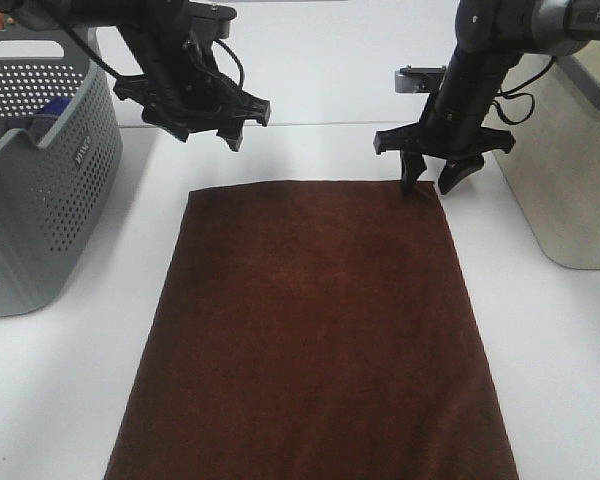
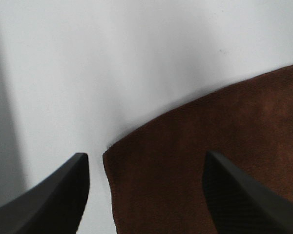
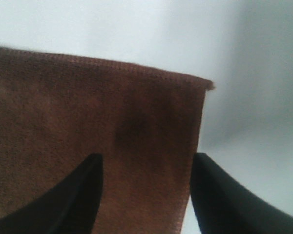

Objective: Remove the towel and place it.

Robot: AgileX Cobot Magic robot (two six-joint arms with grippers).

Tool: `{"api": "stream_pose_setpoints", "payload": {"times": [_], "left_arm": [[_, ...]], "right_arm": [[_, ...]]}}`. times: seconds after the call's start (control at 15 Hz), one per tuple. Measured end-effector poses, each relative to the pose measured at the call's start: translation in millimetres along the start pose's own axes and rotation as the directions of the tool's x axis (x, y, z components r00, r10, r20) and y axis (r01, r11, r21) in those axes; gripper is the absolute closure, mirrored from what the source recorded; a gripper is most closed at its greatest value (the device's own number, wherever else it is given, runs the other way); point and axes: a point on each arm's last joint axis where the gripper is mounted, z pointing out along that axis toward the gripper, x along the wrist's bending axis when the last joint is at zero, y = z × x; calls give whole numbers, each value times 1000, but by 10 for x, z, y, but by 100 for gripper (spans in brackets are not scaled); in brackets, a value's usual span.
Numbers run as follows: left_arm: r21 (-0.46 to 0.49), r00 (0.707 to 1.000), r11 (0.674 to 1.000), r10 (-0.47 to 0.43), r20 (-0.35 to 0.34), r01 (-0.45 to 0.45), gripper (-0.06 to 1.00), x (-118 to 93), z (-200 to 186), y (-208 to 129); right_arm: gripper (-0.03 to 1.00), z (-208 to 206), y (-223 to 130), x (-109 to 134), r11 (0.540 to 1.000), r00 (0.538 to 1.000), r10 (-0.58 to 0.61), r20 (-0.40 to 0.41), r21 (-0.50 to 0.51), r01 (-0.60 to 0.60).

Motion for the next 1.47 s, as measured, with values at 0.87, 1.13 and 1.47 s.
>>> {"api": "stream_pose_setpoints", "payload": {"times": [0.87, 1.13, 1.47], "left_arm": [[4, 1000, 1000, 17, -22, -17, 31, 34, 51, -11], [52, 997, 997, -50, -52, 53, 31, 265, 310, -84], [105, 987, 982, -159, -10, 159, 31, 365, 451, -151]], "right_arm": [[97, 194, -17, -37, 998, 999, -35, 35, 61, 33], [97, 87, 30, -30, 996, 999, -35, 36, 86, 32], [97, 85, 29, -30, 996, 999, -35, 36, 89, 32]]}}
